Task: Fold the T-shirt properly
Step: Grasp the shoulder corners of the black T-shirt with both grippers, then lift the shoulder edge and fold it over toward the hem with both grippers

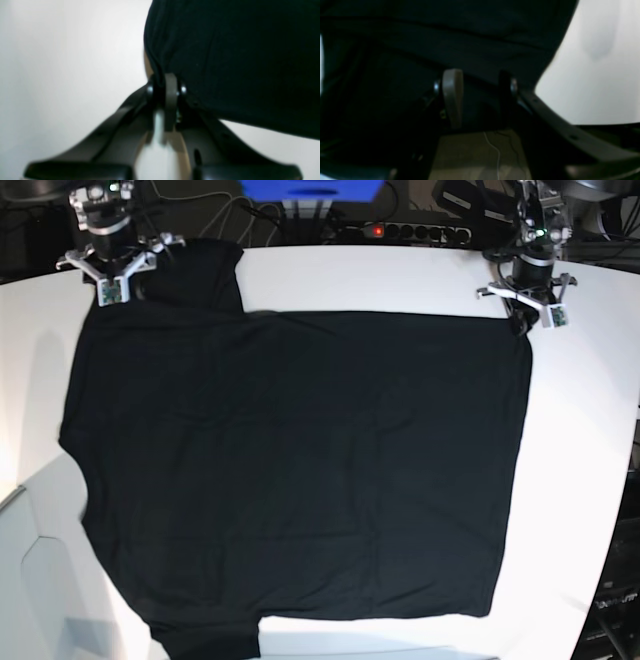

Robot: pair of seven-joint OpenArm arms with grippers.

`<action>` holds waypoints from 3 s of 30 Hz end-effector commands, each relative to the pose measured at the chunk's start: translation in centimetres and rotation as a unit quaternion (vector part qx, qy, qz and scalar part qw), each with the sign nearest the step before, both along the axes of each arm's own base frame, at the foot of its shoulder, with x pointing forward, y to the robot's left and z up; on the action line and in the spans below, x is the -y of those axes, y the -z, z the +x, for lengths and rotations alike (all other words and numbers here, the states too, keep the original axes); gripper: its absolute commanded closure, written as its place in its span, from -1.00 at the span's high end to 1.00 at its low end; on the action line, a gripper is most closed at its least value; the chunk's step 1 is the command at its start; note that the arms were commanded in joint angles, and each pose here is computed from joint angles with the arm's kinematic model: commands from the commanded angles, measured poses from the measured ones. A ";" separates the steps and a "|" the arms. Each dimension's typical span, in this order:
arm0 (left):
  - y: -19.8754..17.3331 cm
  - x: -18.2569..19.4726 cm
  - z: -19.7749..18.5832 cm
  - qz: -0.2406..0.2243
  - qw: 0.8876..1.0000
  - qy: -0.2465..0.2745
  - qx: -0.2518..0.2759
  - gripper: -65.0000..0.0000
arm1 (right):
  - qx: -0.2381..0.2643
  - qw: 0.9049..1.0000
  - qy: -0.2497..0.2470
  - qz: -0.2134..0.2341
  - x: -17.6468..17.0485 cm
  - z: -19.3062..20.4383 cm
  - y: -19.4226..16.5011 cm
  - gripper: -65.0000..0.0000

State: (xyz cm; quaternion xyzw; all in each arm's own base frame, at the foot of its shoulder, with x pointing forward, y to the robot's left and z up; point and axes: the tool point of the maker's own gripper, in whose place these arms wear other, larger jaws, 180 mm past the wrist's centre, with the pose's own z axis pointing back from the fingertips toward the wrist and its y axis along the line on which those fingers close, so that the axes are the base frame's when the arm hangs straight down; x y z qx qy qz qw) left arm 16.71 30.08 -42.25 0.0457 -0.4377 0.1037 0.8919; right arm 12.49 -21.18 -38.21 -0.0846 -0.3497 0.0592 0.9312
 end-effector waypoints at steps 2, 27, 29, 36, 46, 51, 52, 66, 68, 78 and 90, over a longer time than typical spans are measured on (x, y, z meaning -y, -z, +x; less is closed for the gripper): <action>0.3 -0.2 -1.0 0.003 1.000 0.004 -0.019 -0.85 | 0.013 1.000 0.014 -0.012 1.1 0.4 -0.8 -0.21; 0.2 -0.2 -1.3 0.007 1.000 0.005 -0.022 -0.85 | -0.031 0.997 0.064 -0.031 5.3 -1.1 2.7 0.11; 0.2 -0.2 -1.3 0.007 1.000 0.005 -0.022 -0.85 | -0.029 0.997 0.063 -0.031 5.3 -0.9 2.7 0.11; 0.2 -0.3 -1.3 0.009 1.000 0.004 -0.022 -0.85 | -0.053 0.999 0.008 0.001 3.5 -0.8 4.4 -0.05; 0.2 -0.5 -1.4 0.011 1.000 0.001 -0.022 -0.85 | -0.060 0.998 -0.008 0.006 4.5 -1.3 4.2 -0.90; -0.3 -0.3 -1.0 0.011 1.000 0.004 -0.015 -0.85 | -0.048 0.999 0.007 -0.011 6.1 -1.1 3.3 -1.00; -0.4 -0.3 -1.1 0.013 1.000 0.005 -0.014 -0.85 | -0.040 0.999 0.008 -0.015 6.3 -0.7 2.8 -1.00; -6.6 -0.2 0.1 0.037 0.997 -0.004 0.060 -0.85 | 0.062 0.997 -0.011 -0.049 5.5 3.8 -3.8 -1.00; -7.7 -0.9 0.1 0.042 0.996 -0.023 0.077 -0.85 | 0.073 0.996 -0.011 -0.049 5.5 4.7 -4.2 -1.00; -10.5 -0.5 3.5 0.041 0.989 -0.030 0.140 -0.85 | 0.154 0.987 -0.009 -0.049 5.3 10.3 -7.4 -1.00; -12.5 0.2 11.1 -0.004 0.989 -0.032 0.144 -0.85 | 0.255 0.966 -0.031 -0.036 4.1 18.5 -12.2 -1.00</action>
